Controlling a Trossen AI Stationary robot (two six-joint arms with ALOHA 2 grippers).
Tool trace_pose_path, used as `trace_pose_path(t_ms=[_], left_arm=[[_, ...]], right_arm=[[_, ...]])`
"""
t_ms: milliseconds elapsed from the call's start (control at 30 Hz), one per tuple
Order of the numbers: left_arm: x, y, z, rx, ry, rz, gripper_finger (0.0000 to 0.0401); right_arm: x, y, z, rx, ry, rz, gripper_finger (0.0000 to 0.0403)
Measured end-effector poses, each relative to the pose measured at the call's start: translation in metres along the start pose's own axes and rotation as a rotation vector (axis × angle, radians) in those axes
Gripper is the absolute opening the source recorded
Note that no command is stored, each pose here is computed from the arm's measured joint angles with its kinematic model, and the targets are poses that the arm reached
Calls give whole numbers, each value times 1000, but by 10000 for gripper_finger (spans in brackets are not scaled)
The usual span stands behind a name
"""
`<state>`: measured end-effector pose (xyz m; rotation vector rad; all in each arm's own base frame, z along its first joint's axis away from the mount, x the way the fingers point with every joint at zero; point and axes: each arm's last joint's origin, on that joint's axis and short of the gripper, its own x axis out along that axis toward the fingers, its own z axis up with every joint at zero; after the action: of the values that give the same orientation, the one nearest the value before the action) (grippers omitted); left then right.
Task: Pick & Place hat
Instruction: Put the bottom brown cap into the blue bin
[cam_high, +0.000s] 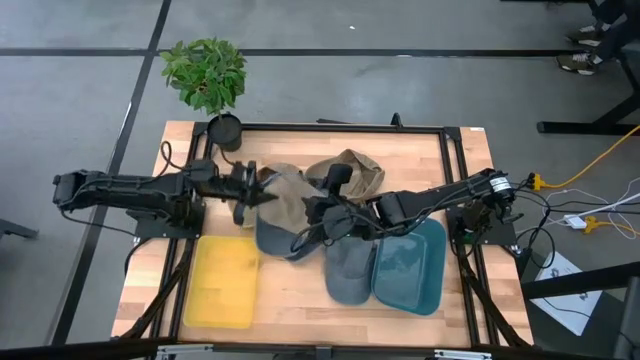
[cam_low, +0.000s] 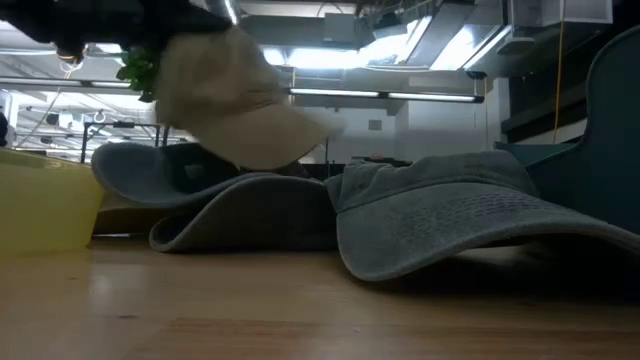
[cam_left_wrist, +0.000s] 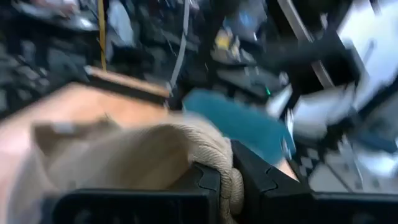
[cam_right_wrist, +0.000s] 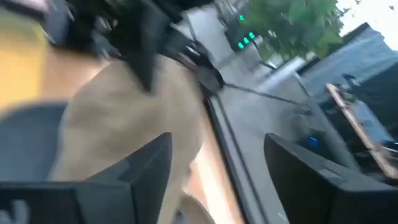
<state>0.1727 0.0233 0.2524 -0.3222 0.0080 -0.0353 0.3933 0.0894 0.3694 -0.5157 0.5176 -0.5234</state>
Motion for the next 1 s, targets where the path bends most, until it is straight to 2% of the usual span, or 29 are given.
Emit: trace_pose_path(t_ms=[100,233,467,700,833,1000], left_arm=[[0,1,19,-28,-66,11,18],[4,-3,35,-57,-70,-76,15],[19,-12,43,-78,-45,-156,17],[25,-17,47,-59,-95,-196,16],[24,-16,48,-48,-101,-192,17],[19,-18,50,-27,-112,-194,17]], right_arm=[[0,0,8,93,-78,74,271],[3,3,12,156,-123,140,274],[22,7,6,167,-97,132,274],[36,9,2,186,-76,124,269],[39,10,0,173,-63,116,222],[37,11,-1,172,-57,121,107]])
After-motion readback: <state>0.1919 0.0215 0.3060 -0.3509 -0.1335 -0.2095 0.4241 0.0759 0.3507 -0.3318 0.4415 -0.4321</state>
